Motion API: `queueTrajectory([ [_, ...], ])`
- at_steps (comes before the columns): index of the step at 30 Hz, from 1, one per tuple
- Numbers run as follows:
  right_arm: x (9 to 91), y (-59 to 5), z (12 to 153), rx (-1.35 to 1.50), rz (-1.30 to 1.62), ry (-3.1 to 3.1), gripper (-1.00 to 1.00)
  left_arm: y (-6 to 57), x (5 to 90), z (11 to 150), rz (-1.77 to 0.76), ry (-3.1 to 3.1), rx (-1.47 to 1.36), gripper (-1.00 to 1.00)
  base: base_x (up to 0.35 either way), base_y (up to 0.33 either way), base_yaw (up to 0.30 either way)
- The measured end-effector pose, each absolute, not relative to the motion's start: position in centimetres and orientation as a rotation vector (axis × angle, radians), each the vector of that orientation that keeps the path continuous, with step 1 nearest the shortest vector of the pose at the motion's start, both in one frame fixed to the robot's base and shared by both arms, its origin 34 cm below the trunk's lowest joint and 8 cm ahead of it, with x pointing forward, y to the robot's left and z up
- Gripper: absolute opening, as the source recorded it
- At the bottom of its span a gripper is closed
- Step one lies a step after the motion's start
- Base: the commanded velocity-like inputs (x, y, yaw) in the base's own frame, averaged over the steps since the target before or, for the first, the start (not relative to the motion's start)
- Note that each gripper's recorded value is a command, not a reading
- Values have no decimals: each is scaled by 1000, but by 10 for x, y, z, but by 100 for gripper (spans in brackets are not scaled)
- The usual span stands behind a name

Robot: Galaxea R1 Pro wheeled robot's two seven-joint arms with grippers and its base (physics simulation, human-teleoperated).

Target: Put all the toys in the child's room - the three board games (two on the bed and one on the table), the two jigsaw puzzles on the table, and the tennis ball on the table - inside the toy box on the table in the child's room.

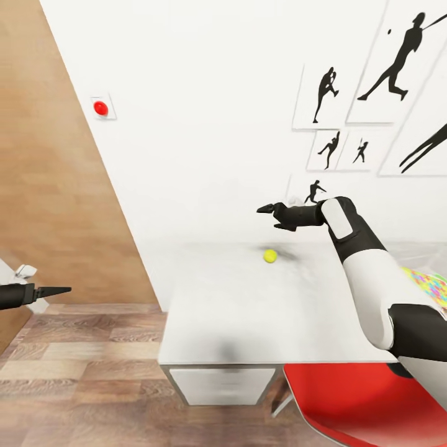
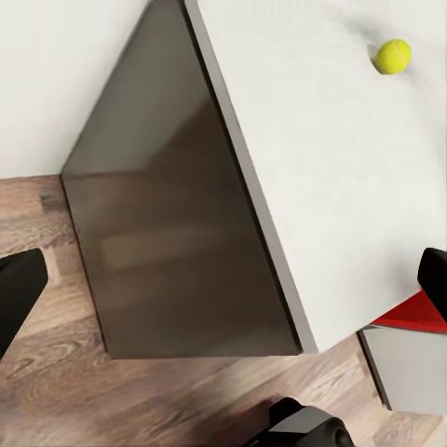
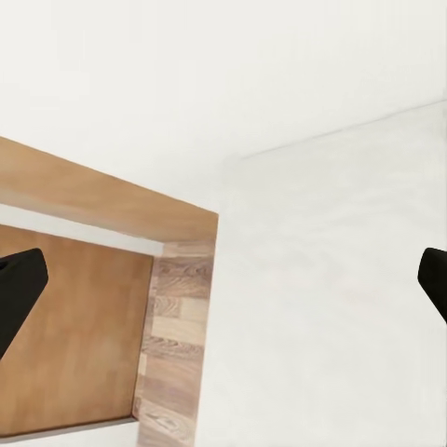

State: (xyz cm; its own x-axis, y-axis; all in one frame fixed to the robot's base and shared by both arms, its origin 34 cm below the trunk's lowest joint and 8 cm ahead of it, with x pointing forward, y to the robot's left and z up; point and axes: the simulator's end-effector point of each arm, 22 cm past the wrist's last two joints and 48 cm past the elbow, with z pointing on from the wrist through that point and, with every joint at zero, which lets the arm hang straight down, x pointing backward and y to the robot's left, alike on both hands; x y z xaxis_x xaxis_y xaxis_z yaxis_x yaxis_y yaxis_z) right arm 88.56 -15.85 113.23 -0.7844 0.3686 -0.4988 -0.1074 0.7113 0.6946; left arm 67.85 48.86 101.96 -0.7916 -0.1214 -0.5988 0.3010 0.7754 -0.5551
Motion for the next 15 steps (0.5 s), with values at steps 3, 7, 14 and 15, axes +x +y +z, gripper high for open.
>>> queueTrajectory([
  [3,886,-159,1132,198,979,2282,100,489,678,1020,-871,2331,133,100,95,64,0],
  [7,886,-159,1132,198,979,2282,100,489,678,1020,-871,2331,134,100,21,14,0],
  [14,886,-160,1131,199,970,2287,100,489,678,1020,-872,2330,134,100,2,1,0],
  [15,886,-160,1131,200,970,2287,100,489,678,1020,-872,2330,134,100,0,0,0],
])
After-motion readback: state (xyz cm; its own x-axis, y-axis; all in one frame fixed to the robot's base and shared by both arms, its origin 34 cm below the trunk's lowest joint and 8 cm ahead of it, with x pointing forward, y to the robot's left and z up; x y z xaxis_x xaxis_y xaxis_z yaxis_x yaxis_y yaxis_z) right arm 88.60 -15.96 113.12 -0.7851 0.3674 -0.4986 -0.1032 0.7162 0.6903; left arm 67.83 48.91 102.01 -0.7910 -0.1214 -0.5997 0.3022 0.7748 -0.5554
